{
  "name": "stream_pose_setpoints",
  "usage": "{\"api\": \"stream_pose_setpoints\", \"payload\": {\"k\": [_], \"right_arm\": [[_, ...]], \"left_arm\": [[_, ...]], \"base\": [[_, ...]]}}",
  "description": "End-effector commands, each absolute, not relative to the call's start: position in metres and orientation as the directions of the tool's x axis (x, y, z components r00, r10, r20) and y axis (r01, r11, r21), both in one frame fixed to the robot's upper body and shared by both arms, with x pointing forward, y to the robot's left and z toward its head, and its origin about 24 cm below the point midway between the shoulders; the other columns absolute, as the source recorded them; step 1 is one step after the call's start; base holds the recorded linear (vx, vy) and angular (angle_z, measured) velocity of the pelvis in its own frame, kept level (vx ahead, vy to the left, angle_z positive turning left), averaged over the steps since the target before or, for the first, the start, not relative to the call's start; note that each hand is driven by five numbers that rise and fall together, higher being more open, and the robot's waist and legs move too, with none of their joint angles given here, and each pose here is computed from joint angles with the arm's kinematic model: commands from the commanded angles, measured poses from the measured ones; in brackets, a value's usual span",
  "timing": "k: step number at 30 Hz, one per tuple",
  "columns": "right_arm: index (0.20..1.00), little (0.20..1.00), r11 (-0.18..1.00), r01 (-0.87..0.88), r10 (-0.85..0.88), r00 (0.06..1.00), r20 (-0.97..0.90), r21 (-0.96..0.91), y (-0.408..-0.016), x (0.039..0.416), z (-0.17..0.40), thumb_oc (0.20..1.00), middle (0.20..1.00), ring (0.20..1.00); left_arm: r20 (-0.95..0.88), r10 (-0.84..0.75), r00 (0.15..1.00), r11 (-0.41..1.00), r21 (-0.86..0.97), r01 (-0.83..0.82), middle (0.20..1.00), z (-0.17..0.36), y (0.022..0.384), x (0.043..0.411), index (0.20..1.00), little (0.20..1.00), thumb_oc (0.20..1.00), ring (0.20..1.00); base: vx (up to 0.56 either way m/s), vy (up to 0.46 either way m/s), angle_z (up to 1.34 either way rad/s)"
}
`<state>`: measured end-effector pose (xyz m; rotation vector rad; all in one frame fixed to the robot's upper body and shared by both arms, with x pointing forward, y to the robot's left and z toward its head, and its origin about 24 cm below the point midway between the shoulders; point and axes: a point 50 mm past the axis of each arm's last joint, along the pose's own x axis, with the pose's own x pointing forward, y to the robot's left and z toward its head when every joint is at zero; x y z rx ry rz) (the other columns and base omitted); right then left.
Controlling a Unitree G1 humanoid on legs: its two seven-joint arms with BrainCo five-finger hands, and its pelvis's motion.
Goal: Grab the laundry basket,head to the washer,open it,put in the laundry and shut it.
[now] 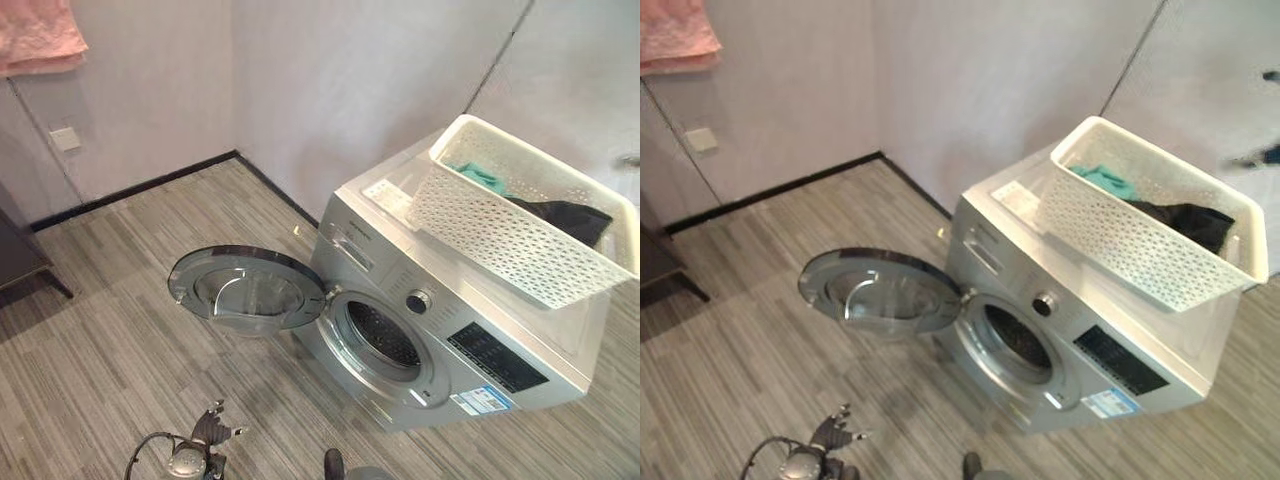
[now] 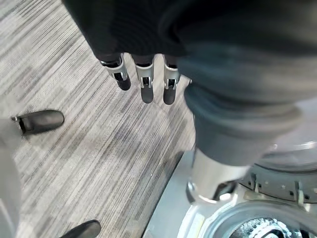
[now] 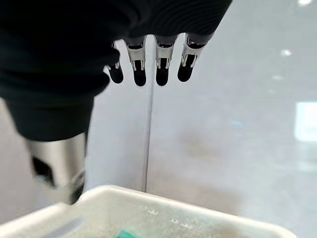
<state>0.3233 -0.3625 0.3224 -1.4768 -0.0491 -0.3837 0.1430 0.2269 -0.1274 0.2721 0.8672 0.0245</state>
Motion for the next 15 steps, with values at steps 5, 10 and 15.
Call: {"api": "stream_pose_setpoints", "payload": {"k": [5,10,15], "right_arm": [[1.000,1.000,-0.003,0.315,-0.414,0.863,0.288,-0.949,-0.383,0.332,0.340,1.000,1.000,1.000],[1.000,1.000,0.068,0.340,-0.425,0.860,0.281,-0.938,-0.386,0.331,0.335,1.000,1.000,1.000],[1.000,1.000,0.149,0.364,-0.502,0.829,0.247,-0.919,-0.415,0.310,0.326,1.000,1.000,1.000]], "left_arm": [[-0.713,0.162,0.682,0.969,0.245,0.026,1.000,-0.122,0.239,0.143,1.000,1.000,1.000,1.000],[-0.722,0.182,0.667,0.972,0.234,-0.012,1.000,-0.124,0.242,0.143,1.000,1.000,1.000,1.000],[-0.691,0.123,0.712,0.980,0.199,0.024,1.000,-0.117,0.230,0.163,1.000,1.000,1.000,1.000]], "base": [[0.03,-0.034,-0.03],[0.05,-0.085,0.08],[0.05,-0.101,0.51]]}}
